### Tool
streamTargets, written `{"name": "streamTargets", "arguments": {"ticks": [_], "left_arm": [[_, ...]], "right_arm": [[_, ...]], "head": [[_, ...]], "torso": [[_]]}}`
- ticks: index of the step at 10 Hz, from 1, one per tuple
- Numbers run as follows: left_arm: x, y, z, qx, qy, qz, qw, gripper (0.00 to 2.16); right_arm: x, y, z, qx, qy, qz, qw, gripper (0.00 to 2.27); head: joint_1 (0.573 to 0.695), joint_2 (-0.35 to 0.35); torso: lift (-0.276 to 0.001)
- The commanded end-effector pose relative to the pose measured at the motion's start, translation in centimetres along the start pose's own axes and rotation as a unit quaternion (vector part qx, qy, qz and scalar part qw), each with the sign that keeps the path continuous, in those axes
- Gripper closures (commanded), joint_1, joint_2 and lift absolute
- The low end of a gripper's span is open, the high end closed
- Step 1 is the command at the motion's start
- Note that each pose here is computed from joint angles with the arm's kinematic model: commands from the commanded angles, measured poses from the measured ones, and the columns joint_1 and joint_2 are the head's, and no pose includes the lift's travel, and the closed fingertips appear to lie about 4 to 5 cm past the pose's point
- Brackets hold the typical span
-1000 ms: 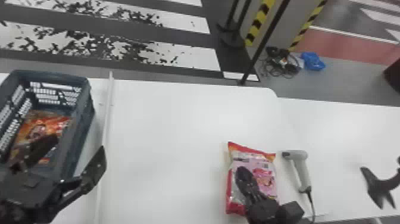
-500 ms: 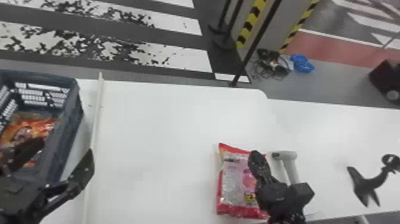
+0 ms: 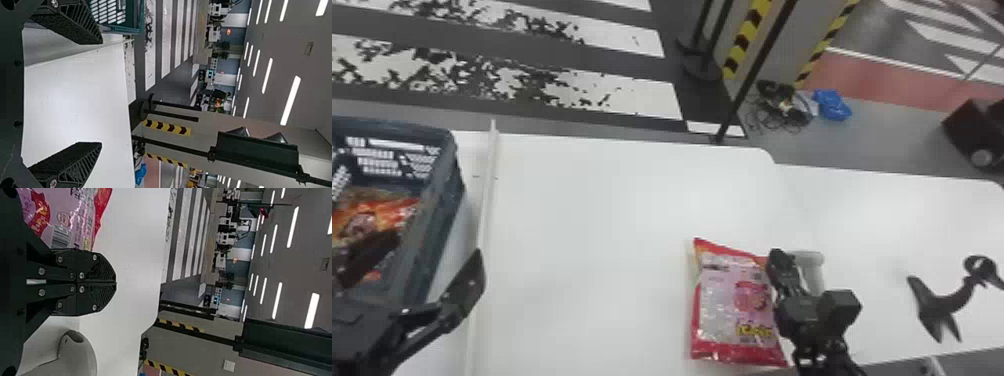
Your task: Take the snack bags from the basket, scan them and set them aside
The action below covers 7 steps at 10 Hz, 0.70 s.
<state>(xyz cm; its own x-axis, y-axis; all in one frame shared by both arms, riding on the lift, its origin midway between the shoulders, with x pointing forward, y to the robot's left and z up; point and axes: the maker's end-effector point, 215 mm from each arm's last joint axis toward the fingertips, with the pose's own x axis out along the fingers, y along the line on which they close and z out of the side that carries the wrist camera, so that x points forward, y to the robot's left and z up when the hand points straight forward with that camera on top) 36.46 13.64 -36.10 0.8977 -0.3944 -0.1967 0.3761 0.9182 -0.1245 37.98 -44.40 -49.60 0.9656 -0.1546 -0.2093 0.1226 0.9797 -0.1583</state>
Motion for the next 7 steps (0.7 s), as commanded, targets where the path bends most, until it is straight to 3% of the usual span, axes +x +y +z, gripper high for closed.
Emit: {"name": "streamTargets", "arguments": {"ticks": [1, 7], "left_arm": [[0.2, -0.1, -0.3, -0.003, 0.002, 0.0, 1.0, 0.07], [1.1, -0.4, -0.5, -0.004, 0.001, -0.005, 1.0, 0.07]], "right_arm": [[0.7, -1.9, 0.1, 0.0, 0.003, -0.019, 1.0, 2.26], [1.2, -3.7, -2.7, -0.018, 0.034, -0.027, 0.999, 2.26]], "head": [[0.695, -0.35], [0.695, -0.35]], "torso": [[-0.075], [-0.075]]}}
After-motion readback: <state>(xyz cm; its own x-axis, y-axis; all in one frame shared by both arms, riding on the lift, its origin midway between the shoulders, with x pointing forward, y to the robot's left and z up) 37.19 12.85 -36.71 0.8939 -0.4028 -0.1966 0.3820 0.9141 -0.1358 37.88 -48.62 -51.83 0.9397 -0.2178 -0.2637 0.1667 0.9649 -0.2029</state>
